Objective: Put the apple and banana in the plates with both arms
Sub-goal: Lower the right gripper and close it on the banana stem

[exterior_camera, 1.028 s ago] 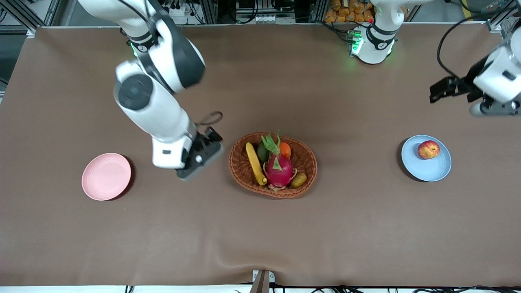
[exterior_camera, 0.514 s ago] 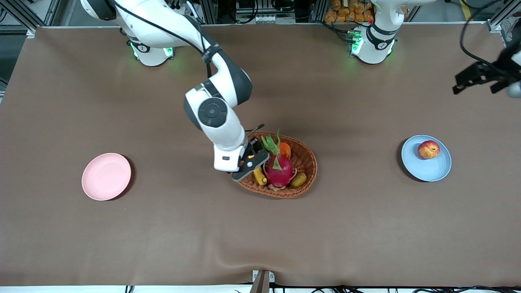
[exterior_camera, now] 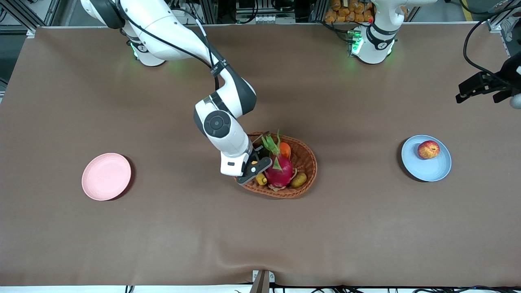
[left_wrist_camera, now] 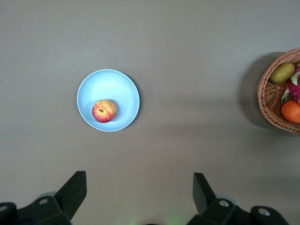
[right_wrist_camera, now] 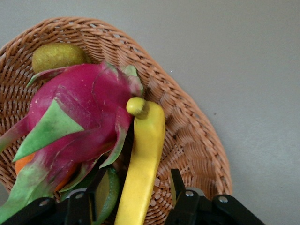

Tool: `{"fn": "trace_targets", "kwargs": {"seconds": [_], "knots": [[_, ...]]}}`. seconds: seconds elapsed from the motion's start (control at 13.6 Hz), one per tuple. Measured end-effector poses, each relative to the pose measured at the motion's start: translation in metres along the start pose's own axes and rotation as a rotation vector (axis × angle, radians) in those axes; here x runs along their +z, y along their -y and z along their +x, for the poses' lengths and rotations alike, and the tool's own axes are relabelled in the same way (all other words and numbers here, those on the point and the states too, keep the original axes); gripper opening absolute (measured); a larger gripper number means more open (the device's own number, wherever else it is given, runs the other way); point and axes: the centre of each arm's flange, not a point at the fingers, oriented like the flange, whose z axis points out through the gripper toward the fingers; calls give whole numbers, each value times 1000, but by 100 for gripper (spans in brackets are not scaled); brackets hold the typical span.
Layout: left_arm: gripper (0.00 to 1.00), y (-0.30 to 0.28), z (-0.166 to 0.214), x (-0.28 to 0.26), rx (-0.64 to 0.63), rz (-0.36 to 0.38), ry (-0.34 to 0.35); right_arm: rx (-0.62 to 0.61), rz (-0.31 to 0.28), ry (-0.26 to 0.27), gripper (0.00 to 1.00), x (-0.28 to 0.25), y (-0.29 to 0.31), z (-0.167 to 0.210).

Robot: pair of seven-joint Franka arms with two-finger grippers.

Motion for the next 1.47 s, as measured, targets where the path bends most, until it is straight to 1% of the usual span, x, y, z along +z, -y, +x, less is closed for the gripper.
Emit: {"fn": "trace_targets", "kwargs": {"seconds": [0.29,0.51,0.81,0.95,1.17,1.47], "knots": [[100,-8,4,6,13,1,12,17,12,5,62,12,-2,-2],[100,-5,5,9,8,1,16,39,27,-38,59,17,-4,0],[100,-4,6,1,11,1,-2,53,27,-131,58,15,-7,8],[100,-7,6,0,17,1,-2,65,31,-144,58,22,-9,8],[100,-5,7,1,12,1,-1,95,59,-154,58,29,-8,8],[100,-1,8,3,28,1,2,95,68,-175,58,22,-4,13]]}}
